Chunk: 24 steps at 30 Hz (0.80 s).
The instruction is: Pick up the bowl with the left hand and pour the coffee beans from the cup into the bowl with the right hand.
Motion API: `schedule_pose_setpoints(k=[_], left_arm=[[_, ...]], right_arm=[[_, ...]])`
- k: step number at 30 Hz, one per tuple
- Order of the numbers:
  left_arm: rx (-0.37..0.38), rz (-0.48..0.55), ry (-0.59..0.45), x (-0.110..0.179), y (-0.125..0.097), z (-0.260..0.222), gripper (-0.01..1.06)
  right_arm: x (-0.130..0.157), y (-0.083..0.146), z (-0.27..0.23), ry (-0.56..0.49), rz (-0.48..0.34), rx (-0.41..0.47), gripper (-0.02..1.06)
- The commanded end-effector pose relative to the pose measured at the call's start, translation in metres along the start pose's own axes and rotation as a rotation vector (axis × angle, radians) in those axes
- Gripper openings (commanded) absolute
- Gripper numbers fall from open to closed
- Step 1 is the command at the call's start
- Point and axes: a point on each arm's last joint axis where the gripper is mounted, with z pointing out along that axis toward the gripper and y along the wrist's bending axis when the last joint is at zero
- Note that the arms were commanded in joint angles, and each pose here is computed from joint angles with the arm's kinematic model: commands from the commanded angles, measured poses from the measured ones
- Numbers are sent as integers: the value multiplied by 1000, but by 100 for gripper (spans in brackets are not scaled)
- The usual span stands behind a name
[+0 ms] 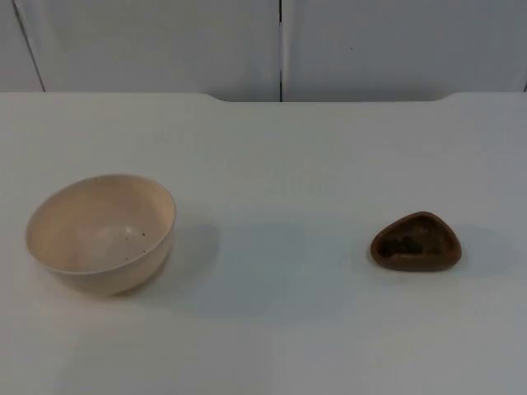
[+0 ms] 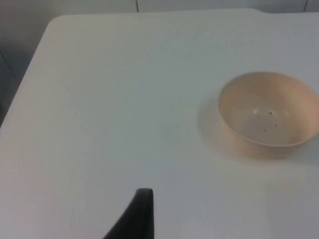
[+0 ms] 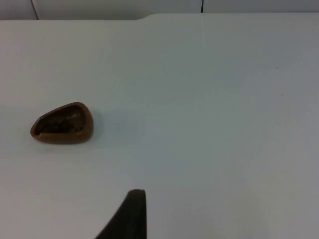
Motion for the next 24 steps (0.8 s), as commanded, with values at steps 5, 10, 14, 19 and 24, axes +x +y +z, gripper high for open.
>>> schedule_pose_setpoints(k=[5,10,14,19,24], left_arm=[[-24,9,-4,1,2,0,105],[-24,9,-4,1,2,0,105],[-24,9,-4,1,2,0,105],[-6,13,-4,1,2,0,105],[-6,13,-4,1,2,0,105]], right_arm=[[-1,0,-1,-11,2,6,105],[0,0,-1,-9,2,6,105],[0,0,-1,-9,2,6,105],[0,0,-1,-9,2,6,105],[0,0,-1,-9,2,6,105]])
